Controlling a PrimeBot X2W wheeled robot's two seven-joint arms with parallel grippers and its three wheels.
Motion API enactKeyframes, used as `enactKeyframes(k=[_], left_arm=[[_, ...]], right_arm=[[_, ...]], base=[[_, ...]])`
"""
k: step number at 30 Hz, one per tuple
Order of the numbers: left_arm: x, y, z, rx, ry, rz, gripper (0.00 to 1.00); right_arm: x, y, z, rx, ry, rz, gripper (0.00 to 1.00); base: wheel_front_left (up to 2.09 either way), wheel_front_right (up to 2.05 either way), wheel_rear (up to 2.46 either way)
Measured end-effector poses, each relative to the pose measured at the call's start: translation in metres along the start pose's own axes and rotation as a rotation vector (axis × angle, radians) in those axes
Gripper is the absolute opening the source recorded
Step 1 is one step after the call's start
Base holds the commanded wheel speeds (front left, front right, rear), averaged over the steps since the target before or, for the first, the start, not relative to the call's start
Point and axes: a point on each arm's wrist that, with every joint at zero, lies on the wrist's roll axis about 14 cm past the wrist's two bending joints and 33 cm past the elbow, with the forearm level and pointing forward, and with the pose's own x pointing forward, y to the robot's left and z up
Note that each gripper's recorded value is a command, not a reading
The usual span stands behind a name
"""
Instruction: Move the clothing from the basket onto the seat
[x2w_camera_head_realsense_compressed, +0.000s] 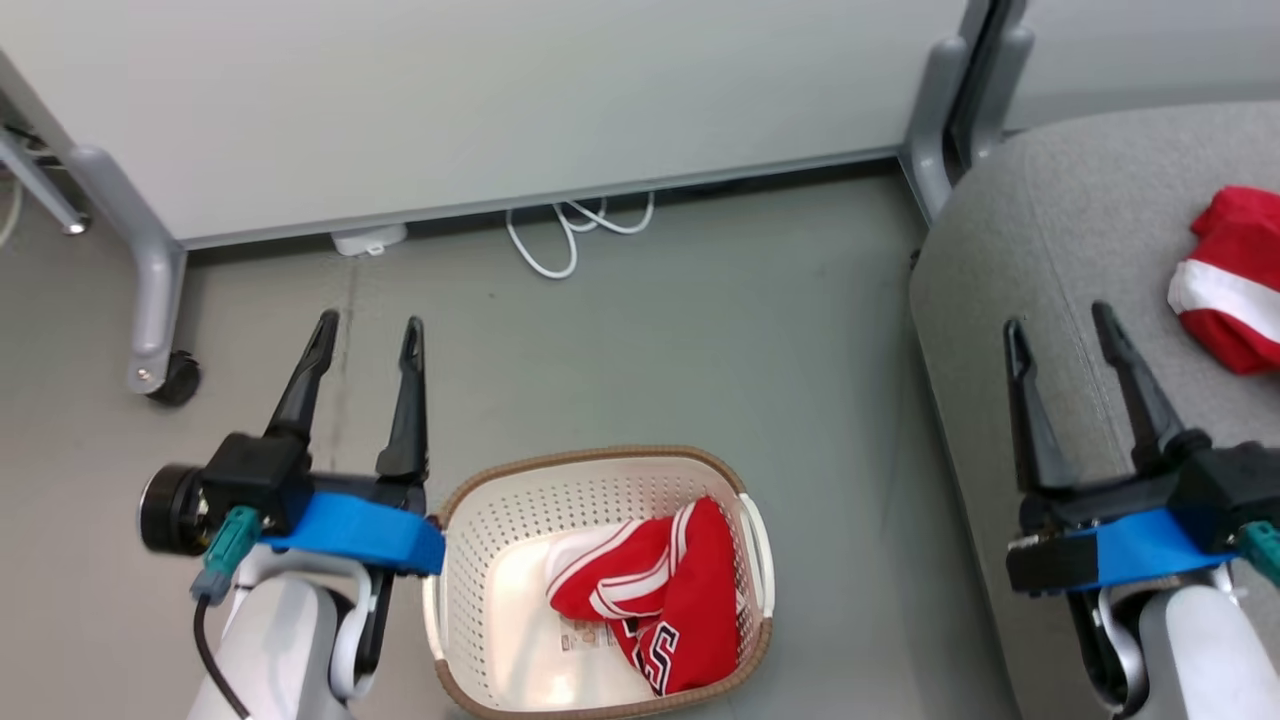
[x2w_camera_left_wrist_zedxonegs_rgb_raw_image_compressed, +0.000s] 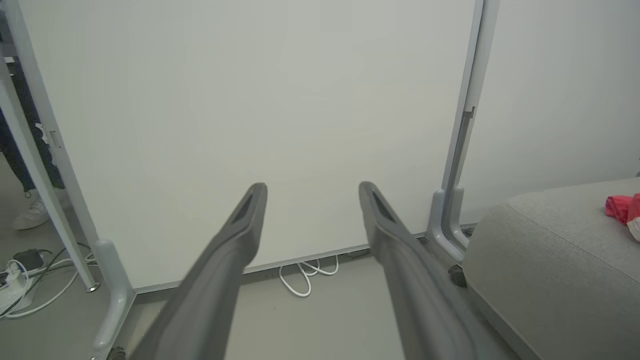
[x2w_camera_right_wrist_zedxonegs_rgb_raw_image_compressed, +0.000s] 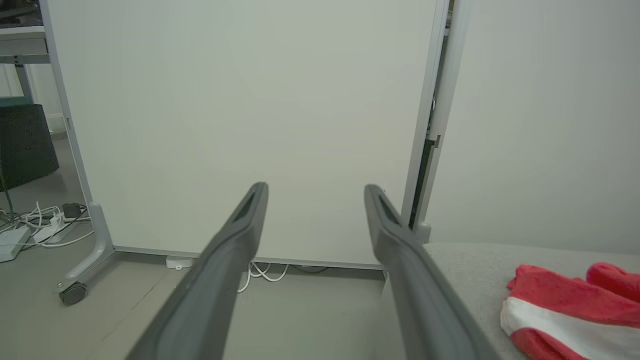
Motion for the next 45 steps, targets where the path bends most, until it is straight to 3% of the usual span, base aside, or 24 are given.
enactKeyframes(k=[13, 33, 39, 45], left_arm=[[-0.050, 0.021, -0.006, -0.012, 0.023, 0.111, 1.00], [-0.054, 0.030, -0.002, -0.007, 0.010, 0.143, 1.00], [-0.042, 0.019, 0.000, -0.001, 0.003, 0.099, 1.00], [-0.013, -0.007, -0.015, 0.029, 0.047, -0.032, 1.00]], right_arm=[[-0.031, 0.019, -0.024, 0.059, 0.090, 0.011, 1.00], [-0.038, 0.024, -0.035, 0.080, 0.123, 0.009, 1.00], [-0.037, 0.023, -0.039, 0.081, 0.135, 0.006, 1.00], [-0.022, 0.016, -0.039, 0.073, 0.118, -0.005, 1.00]], base=[[0.00, 0.00, 0.00], [0.00, 0.00, 0.00], [0.00, 0.00, 0.00], [0.00, 0.00, 0.00]])
